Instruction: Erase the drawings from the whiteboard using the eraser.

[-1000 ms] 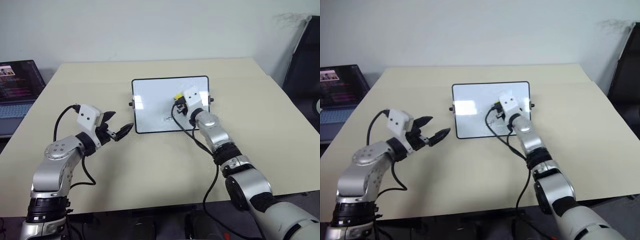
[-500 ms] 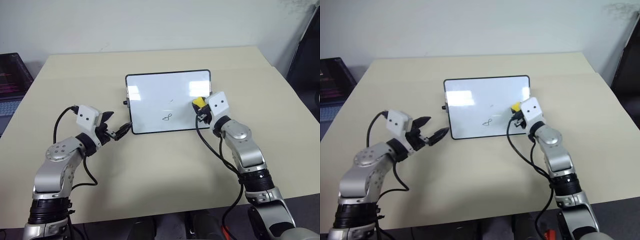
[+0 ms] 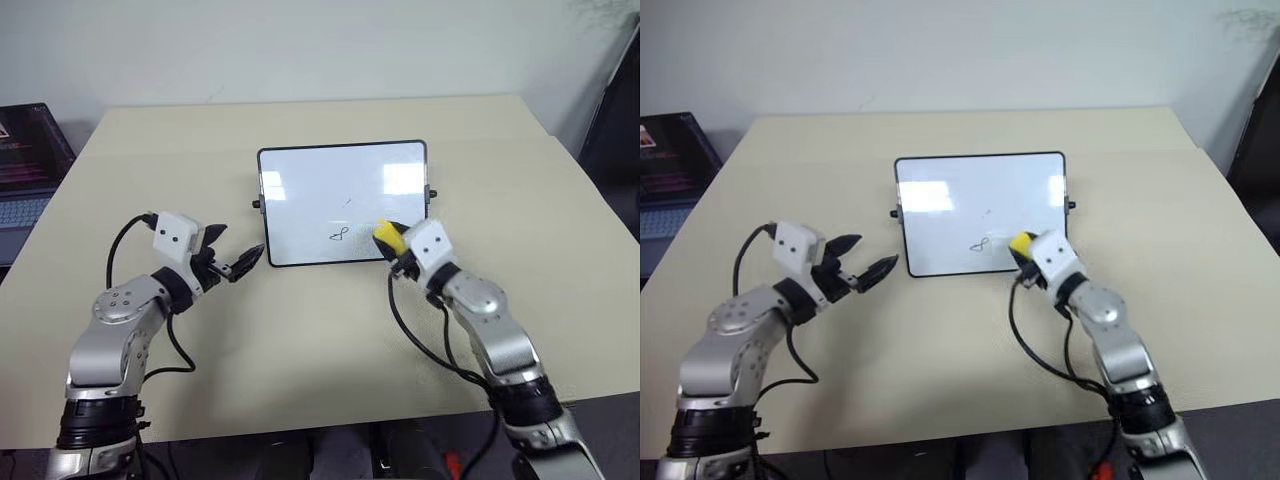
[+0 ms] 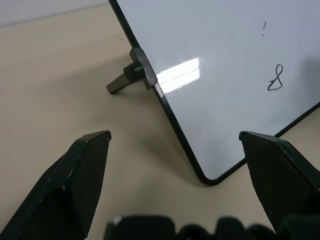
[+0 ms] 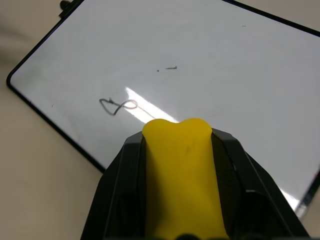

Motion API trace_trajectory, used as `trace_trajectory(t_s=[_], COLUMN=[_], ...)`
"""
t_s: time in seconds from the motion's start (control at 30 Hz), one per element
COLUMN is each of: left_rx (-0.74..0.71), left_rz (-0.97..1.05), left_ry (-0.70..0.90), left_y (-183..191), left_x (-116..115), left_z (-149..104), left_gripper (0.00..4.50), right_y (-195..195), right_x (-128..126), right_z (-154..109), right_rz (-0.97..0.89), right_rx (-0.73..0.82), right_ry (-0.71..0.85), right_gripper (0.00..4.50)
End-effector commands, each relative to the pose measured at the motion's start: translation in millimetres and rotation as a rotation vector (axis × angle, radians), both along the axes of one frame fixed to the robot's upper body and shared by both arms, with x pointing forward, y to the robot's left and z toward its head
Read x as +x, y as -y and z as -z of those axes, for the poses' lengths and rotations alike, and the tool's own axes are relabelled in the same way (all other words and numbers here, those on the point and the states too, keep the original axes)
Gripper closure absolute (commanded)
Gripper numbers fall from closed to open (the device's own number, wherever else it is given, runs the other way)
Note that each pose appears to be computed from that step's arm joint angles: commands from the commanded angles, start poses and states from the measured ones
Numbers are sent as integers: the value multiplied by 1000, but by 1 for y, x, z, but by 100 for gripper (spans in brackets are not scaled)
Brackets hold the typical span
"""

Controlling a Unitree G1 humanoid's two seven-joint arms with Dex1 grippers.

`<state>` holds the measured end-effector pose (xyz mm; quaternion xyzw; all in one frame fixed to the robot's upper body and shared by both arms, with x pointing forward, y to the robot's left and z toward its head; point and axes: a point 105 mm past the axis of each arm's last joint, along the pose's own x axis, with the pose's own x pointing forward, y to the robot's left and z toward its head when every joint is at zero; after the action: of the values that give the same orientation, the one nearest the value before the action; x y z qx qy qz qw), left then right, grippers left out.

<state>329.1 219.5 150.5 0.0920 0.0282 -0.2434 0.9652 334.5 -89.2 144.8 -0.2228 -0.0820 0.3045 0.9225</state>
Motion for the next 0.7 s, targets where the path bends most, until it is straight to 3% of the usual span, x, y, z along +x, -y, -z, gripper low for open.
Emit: trace_trajectory(t_s=[0.03, 0.33, 0.57, 0.7], left_rx=[24, 10, 15, 17], left_rz=[14, 52, 52, 54], left_ry=[58, 49, 53, 53], left_y=[1, 13, 12, 13], left_x=[-1, 3, 4, 4], left_z=[-14, -14, -17, -16], left_gripper=[0, 0, 0, 0], right_y=[-1, -25, -47, -48], right_x=[-11, 7, 49, 76], right_z=[-10, -15, -43, -52], right_rz=[-51, -132, -125, -33], right_rx=[-32, -9, -20, 0], right_ry=[100, 242, 286, 283], right_gripper=[307, 307, 307, 307])
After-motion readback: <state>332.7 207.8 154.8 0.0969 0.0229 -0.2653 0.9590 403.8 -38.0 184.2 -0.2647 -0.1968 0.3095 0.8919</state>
